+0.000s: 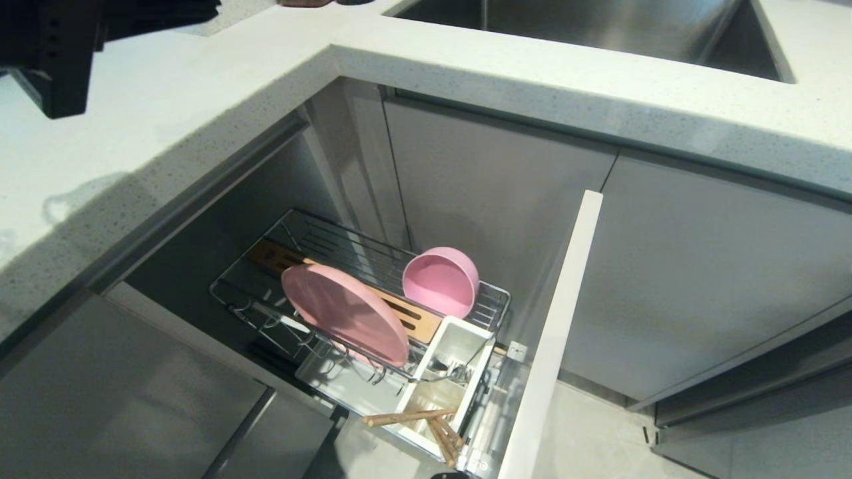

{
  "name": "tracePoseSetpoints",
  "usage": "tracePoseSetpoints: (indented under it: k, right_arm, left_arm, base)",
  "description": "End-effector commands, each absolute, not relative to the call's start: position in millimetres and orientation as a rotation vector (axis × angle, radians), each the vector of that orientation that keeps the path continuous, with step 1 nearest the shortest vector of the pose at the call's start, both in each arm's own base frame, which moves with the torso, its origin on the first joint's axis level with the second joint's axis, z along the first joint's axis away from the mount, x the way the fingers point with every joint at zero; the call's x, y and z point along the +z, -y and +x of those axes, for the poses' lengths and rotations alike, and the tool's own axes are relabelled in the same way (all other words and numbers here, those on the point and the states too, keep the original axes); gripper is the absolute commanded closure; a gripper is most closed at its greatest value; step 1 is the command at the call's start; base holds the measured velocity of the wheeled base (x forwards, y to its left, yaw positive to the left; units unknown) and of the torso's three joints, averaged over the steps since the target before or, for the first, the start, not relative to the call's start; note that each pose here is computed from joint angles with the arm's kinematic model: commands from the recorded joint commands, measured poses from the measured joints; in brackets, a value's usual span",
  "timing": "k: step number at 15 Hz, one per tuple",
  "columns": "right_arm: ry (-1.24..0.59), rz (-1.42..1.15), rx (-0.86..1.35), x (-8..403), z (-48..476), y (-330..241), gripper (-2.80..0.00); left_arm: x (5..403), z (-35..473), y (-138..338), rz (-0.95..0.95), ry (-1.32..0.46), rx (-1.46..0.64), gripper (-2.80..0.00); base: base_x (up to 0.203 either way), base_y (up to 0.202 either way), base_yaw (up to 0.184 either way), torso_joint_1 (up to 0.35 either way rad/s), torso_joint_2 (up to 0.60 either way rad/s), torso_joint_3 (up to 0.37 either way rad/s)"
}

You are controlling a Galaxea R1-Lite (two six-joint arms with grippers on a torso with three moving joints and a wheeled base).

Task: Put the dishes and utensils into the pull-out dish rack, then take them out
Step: Take the plate out of the cupboard

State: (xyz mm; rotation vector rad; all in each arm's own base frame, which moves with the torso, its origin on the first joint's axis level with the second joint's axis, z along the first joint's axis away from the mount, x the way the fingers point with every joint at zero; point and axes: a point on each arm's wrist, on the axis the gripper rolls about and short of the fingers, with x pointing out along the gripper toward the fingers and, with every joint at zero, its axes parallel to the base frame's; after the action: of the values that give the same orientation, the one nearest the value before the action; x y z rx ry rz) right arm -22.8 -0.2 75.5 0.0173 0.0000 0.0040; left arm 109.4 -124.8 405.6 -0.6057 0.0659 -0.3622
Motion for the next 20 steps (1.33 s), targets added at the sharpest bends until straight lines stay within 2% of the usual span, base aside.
tracePoseSetpoints:
  k: [1,8,13,18,19,20]
  right_arm:
    - [-0.001,0.018,0.004,75,-23,0,0.00]
    - [-0.002,0.017,0.005,75,-23,0,0.00]
    - [0.000,0.017,0.004,75,-23,0,0.00]
    - [-0.001,0.018,0.006,75,-23,0,0.00]
    - [0.000,0.017,0.005,75,-23,0,0.00]
    - [-0.001,0.017,0.004,75,-23,0,0.00]
  left_arm:
    - [396,113,132,-0.602,-0.098,-0.334,0.00]
    - [351,120,163,-0.468,-0.196,-0.203,0.00]
    - [338,124,179,-0.497,-0.237,-0.160,0.00]
    - [318,122,187,-0.474,-0.359,-0.104,0.00]
    - [316,121,189,-0.471,-0.376,-0.097,-2.80]
    - [313,121,190,-0.468,-0.407,-0.075,-2.80]
  base:
    - [0.000,0.000,0.000,0.000,0.00,0.000]
    - [0.000,0.000,0.000,0.000,0.00,0.000]
    - [0.000,0.000,0.000,0.000,0.00,0.000]
    - [0.000,0.000,0.000,0.000,0.00,0.000]
    - [0.000,0.000,0.000,0.000,0.00,0.000]
    - [0.000,0.000,0.000,0.000,0.00,0.000]
